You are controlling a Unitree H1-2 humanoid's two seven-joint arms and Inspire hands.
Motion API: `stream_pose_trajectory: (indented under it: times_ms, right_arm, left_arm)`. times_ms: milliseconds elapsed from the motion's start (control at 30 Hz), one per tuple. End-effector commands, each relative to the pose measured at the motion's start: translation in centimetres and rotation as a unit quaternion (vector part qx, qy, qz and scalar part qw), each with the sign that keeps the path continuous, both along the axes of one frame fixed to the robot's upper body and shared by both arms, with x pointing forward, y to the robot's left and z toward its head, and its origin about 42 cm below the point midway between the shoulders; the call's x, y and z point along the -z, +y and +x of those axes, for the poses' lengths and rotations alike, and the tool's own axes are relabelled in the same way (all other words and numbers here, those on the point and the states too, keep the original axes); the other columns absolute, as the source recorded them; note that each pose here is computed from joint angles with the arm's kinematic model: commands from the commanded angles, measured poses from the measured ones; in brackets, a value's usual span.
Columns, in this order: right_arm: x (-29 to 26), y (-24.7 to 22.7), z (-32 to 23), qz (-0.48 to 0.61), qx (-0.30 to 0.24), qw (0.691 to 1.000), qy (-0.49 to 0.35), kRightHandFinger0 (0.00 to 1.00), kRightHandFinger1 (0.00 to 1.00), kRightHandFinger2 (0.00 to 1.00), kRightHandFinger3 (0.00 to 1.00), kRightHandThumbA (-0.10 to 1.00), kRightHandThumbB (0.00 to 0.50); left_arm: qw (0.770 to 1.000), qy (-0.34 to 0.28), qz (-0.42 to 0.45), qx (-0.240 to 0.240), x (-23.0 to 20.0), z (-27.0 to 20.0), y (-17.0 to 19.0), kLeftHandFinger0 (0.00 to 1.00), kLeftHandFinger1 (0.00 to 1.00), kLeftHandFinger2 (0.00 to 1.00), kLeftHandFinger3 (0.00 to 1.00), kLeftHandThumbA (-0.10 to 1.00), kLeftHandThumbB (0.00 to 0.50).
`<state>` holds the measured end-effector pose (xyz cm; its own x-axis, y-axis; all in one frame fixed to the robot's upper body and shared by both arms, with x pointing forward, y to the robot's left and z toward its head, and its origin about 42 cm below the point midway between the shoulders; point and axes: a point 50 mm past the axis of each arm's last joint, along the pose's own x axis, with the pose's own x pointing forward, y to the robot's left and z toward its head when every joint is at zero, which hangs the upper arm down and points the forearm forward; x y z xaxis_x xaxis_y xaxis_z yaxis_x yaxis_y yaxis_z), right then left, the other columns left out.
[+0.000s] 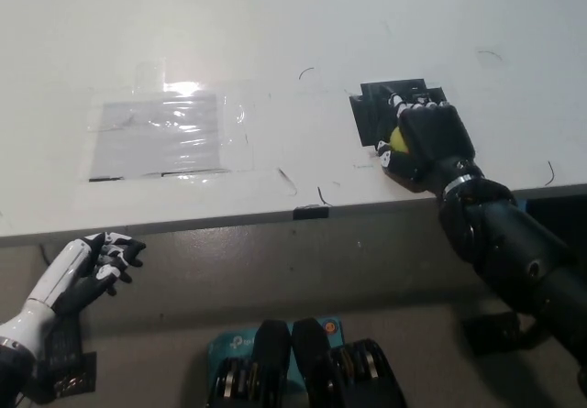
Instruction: The robot uses right hand to squeeze a small tennis ball placed on the black area of the table
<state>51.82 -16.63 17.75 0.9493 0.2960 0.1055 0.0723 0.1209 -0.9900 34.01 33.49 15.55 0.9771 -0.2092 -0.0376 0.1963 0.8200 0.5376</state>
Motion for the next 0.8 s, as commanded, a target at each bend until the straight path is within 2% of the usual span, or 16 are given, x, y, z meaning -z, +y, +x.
stream_pose_trajectory:
  times_ms: [0,33,67,133,167,233,267,300,367,433,467,533,667,767]
  right_arm:
    - [-2.7,0.2,1.1,-0.043,-0.022,0.999,-0.002,0.61,1.00,1.00,1.00,0.14,0.114]
    - [-2.6,0.3,0.9,-0.030,-0.028,0.999,0.006,0.74,1.00,1.00,1.00,0.15,0.146]
    - [-2.3,0.5,0.6,-0.030,-0.028,0.999,0.012,1.00,1.00,1.00,1.00,0.23,0.189]
    - [-1.9,0.7,0.3,-0.035,-0.024,0.999,0.013,1.00,1.00,1.00,1.00,0.30,0.227]
    - [-1.8,0.7,0.1,-0.034,-0.022,0.999,0.005,1.00,1.00,1.00,1.00,0.36,0.275]
    - [-1.6,0.7,-0.1,-0.039,-0.009,0.999,0.009,1.00,1.00,1.00,1.00,0.51,0.338]
    - [-1.8,0.8,-0.1,-0.042,-0.002,0.999,0.009,1.00,1.00,1.00,1.00,0.57,0.387]
    - [-1.8,0.8,-0.1,-0.042,0.000,0.999,0.009,1.00,1.00,1.00,1.00,0.59,0.394]
    - [-2.2,0.9,-0.4,-0.034,0.008,0.999,0.009,1.00,1.00,1.00,1.00,0.73,0.487]
    - [-2.3,1.0,-0.5,-0.023,0.009,1.000,0.008,1.00,1.00,1.00,1.00,0.80,0.500]
    - [-2.4,1.0,-0.6,-0.025,0.010,1.000,0.009,1.00,1.00,1.00,1.00,0.92,0.500]
    - [-2.6,1.1,-0.6,-0.022,0.007,1.000,0.013,1.00,1.00,1.00,1.00,1.00,0.500]
    - [-3.0,1.4,-0.9,-0.019,0.001,1.000,0.023,1.00,1.00,1.00,1.00,1.00,0.500]
    - [-3.4,1.4,-1.0,-0.016,-0.006,1.000,0.022,1.00,1.00,1.00,1.00,1.00,0.500]
  left_arm:
    - [1.000,-0.025,0.006,0.013,-1.3,0.1,0.1,0.39,0.47,0.54,0.63,0.83,0.016]
    - [1.000,-0.023,0.003,0.013,-1.2,0.1,0.1,0.40,0.47,0.55,0.63,0.83,0.022]
    - [1.000,-0.023,0.005,0.013,-1.2,0.2,0.1,0.40,0.47,0.54,0.62,0.84,0.018]
    - [1.000,-0.023,0.008,0.014,-1.3,0.1,0.1,0.41,0.47,0.54,0.63,0.84,0.012]
    - [1.000,-0.023,0.009,0.010,-1.3,0.1,0.1,0.40,0.47,0.54,0.62,0.83,0.007]
    - [1.000,-0.020,0.005,0.009,-1.1,0.3,0.2,0.40,0.46,0.53,0.62,0.83,0.029]
    - [1.000,-0.022,0.003,0.009,-1.0,0.3,0.2,0.39,0.46,0.53,0.62,0.83,0.040]
    - [1.000,-0.022,0.003,0.010,-1.0,0.3,0.2,0.39,0.45,0.52,0.61,0.84,0.040]
    - [1.000,-0.022,0.007,0.010,-1.0,0.3,0.2,0.40,0.46,0.53,0.62,0.86,0.040]
    - [1.000,-0.019,0.008,0.010,-0.9,0.2,0.3,0.40,0.47,0.54,0.63,0.87,0.047]
    - [1.000,-0.019,0.006,0.011,-0.8,0.2,0.3,0.40,0.47,0.53,0.62,0.88,0.046]
    - [1.000,-0.017,0.004,0.010,-0.7,0.1,0.3,0.40,0.47,0.53,0.62,0.89,0.054]
    - [1.000,-0.022,0.005,0.008,-0.3,-0.1,0.3,0.38,0.45,0.52,0.62,0.89,0.049]
    - [1.000,-0.019,0.004,0.004,-0.2,-0.1,0.4,0.37,0.44,0.51,0.61,0.90,0.079]
